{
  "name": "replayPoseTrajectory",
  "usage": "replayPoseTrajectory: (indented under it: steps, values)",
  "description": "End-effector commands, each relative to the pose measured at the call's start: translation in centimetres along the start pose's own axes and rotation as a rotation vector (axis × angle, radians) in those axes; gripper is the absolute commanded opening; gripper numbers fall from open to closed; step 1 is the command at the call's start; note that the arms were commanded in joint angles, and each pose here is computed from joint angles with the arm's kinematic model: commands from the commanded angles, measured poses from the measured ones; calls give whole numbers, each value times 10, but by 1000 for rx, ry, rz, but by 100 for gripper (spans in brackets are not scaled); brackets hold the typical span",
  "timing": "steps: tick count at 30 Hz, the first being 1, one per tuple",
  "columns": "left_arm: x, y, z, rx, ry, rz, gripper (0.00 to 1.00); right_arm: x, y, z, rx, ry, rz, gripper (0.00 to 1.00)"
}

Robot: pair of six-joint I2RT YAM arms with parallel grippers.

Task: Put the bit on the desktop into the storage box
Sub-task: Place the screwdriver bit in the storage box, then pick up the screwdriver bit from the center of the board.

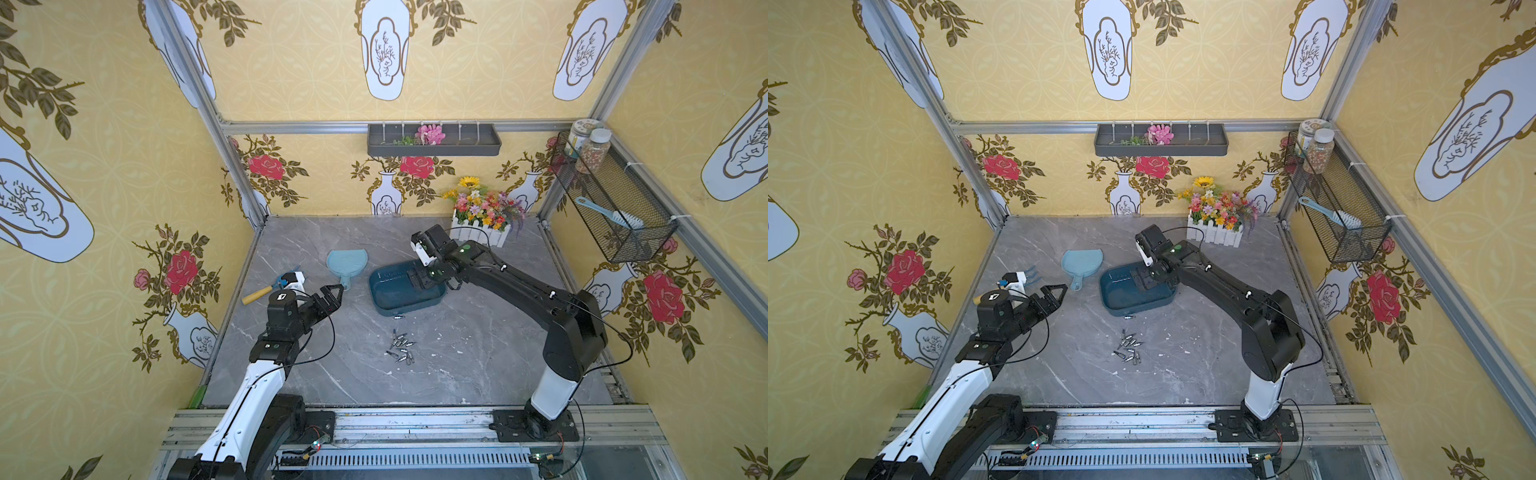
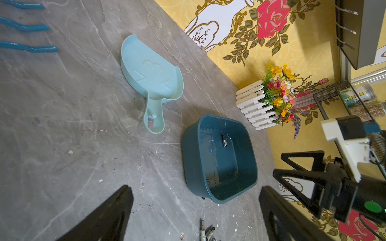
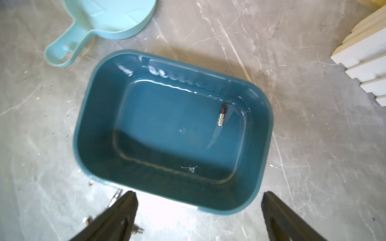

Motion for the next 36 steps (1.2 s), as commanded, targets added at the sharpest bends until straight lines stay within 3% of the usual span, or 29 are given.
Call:
replayPoseTrajectory:
  steps: [1, 16, 29, 36]
  values:
    - [-5, -1, -1, -1, -23, -17, 100, 13, 13, 9, 2, 17, 11, 97]
    - [-9, -4, -1, -14, -33, -25, 100, 91, 29, 68, 6, 86, 205, 97]
    - [-8, -5, 2, -26, -33, -24, 100, 137, 2, 108, -52, 136, 358, 100]
    - [-7, -7, 4, -35, -33, -20, 100, 154, -17, 114, -68, 140, 406, 94]
Point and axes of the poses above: each gripper's point midway between its finger pads, its own y axis back along the fingers, its own z axis along the line the jaws close on, x = y × z, the point moved 6 cm from there along y, back along the fingers, and after that the axes turned 5 degrees about -y, right-handed, at the moved point
